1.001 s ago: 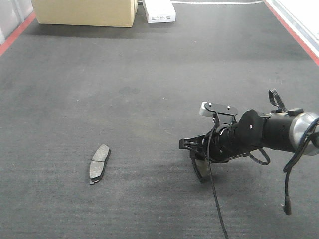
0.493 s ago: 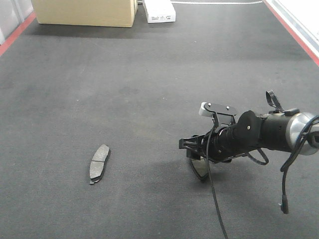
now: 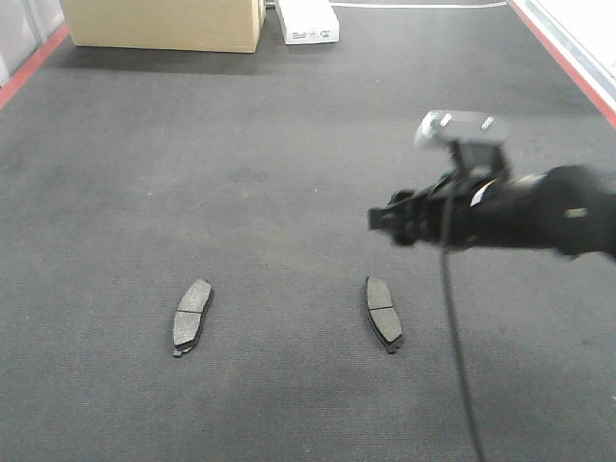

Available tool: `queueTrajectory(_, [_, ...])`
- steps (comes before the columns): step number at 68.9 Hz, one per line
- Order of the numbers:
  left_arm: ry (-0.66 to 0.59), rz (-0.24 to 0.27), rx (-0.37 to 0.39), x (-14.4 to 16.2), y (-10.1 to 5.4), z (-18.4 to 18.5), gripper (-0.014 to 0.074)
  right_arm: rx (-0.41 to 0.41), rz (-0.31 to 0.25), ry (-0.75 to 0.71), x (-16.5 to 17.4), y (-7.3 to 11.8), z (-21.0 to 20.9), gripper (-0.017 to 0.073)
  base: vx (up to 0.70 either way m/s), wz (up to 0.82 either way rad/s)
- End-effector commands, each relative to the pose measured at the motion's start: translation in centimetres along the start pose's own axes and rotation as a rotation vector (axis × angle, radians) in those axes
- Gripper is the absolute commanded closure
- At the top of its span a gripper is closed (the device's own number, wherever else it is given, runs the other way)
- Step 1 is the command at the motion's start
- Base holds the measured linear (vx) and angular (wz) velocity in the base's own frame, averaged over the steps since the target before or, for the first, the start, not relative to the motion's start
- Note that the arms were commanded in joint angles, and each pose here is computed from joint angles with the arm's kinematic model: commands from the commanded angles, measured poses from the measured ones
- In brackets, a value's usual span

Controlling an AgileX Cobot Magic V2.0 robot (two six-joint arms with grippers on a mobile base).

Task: Move and align brake pads A on conveyor
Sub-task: 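Lower the right gripper beside the first pad and release its pad, then lift the open right gripper clear of the two pads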

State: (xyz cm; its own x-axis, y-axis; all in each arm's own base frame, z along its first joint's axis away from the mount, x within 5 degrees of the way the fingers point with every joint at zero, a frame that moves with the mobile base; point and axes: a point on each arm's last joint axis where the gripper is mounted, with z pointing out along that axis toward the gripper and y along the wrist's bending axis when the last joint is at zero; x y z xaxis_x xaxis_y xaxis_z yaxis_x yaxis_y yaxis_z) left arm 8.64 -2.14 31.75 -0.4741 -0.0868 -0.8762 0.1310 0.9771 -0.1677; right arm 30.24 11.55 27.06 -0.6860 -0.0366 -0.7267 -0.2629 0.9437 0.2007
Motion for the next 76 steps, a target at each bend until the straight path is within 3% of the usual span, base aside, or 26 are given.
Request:
queueTrajectory(1, [-0.073, 0.005, 0.034, -1.2, -0.4, -0.4, 0.06, 0.01, -0.1, -0.125, -2.0, 0.4, -4.2, 0.0118, 0.0, 0.0])
queueTrajectory(14, [-0.073, 0.005, 0.034, -1.2, -0.4, -0.4, 0.06, 0.046, -0.203, -0.12, -0.9, 0.3, -8.9, 0.0176, 0.0, 0.0])
queueTrajectory(31, [-0.073, 0.005, 0.034, -1.2, -0.4, -0.4, 0.06, 0.071, -0.266, -0.255, 4.0, -0.5, -14.2, 0.0335, 0.0, 0.0])
queueTrajectory(50, [-0.073, 0.005, 0.034, -1.2, -0.4, -0.4, 0.06, 0.066, -0.275, -0.382, 9.7, -1.2, -18.5, 0.0482, 0.0, 0.0])
queueTrajectory(76, [-0.073, 0.005, 0.034, -1.2, -0.4, -0.4, 0.06, 0.053, -0.278, -0.56, 14.4, -1.9, -21.5, 0.0564, 0.0, 0.0])
